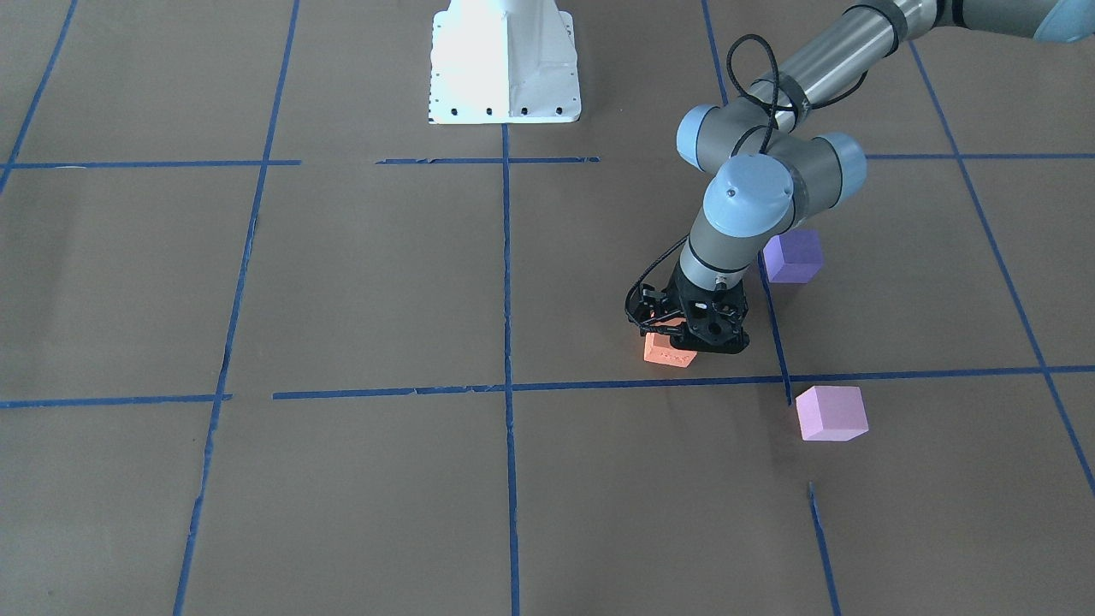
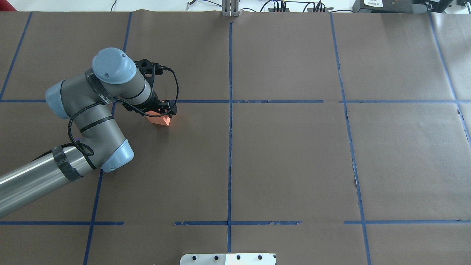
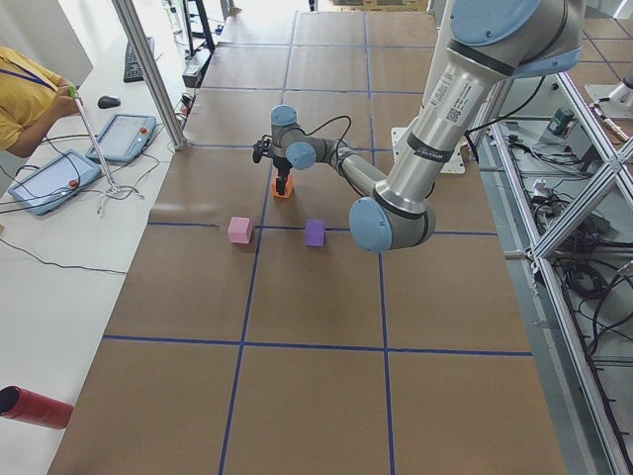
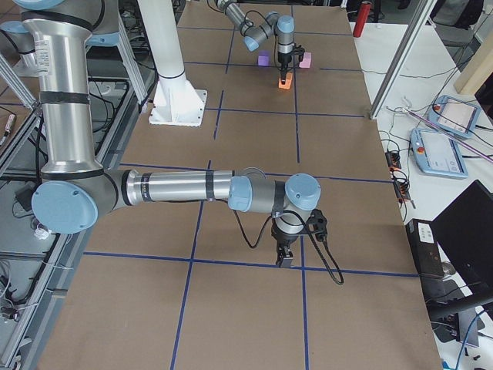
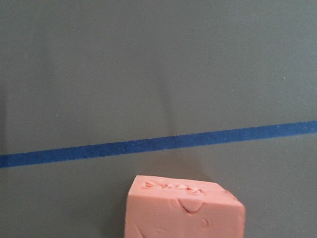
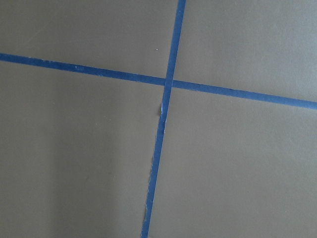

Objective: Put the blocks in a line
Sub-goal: 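Close the left gripper on the orange cube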

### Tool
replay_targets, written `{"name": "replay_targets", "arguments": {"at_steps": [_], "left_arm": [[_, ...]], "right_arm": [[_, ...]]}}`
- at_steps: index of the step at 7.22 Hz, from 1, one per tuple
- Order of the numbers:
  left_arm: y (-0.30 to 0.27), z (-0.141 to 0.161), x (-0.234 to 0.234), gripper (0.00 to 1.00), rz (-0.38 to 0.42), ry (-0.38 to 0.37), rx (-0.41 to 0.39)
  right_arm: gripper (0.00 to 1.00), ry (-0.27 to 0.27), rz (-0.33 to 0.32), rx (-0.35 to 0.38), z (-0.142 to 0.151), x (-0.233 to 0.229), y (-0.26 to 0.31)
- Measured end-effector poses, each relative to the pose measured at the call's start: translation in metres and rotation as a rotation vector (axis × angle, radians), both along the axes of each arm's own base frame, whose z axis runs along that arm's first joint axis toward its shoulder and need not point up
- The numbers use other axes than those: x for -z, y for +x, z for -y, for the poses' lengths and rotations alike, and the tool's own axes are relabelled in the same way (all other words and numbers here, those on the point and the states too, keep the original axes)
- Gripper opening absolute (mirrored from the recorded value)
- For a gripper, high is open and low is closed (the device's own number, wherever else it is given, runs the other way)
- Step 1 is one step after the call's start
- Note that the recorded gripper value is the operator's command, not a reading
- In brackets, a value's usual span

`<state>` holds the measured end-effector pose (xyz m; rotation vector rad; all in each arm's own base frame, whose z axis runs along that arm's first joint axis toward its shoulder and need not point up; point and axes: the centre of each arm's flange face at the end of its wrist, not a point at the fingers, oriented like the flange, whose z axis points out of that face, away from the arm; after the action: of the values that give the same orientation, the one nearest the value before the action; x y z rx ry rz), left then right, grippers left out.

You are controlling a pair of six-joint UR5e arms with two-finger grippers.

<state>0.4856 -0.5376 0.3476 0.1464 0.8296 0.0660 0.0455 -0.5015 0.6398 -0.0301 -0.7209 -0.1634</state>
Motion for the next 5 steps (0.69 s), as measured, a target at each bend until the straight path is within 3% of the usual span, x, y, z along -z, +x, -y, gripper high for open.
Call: {"name": "replay_targets", "arguments": {"at_steps": [1, 2, 3, 4, 5], "left_arm": [[0.0023, 0.0005, -0.0051, 0.87, -0.007, 0.007, -0.002], [0.003, 0.0007, -0.0059, 0.49, -0.012, 0.014, -0.005], [0.0031, 0.0003, -0.0062, 0.33, -0.014, 0.016, -0.009], [0.0028, -0.0003, -0.0058, 0.22, -0.016, 0.015, -0.015], [0.0013, -0.0003, -0.0055, 0.21, -0.019, 0.01, -0.02]], "right_arm": [[1.0, 0.0, 0.0, 0.0, -0.0001, -0.0001, 0.0001], [1.0, -0.001, 0.0, 0.0, -0.0003, -0.0003, 0.0003], [1.0, 0.0, 0.0, 0.0, -0.0002, -0.0002, 0.0002], [1.0, 0.0, 0.0, 0.0, -0.0001, -0.0001, 0.0002], [1.0, 0.0, 0.0, -0.001, -0.0001, 0.0, 0.0003]]}}
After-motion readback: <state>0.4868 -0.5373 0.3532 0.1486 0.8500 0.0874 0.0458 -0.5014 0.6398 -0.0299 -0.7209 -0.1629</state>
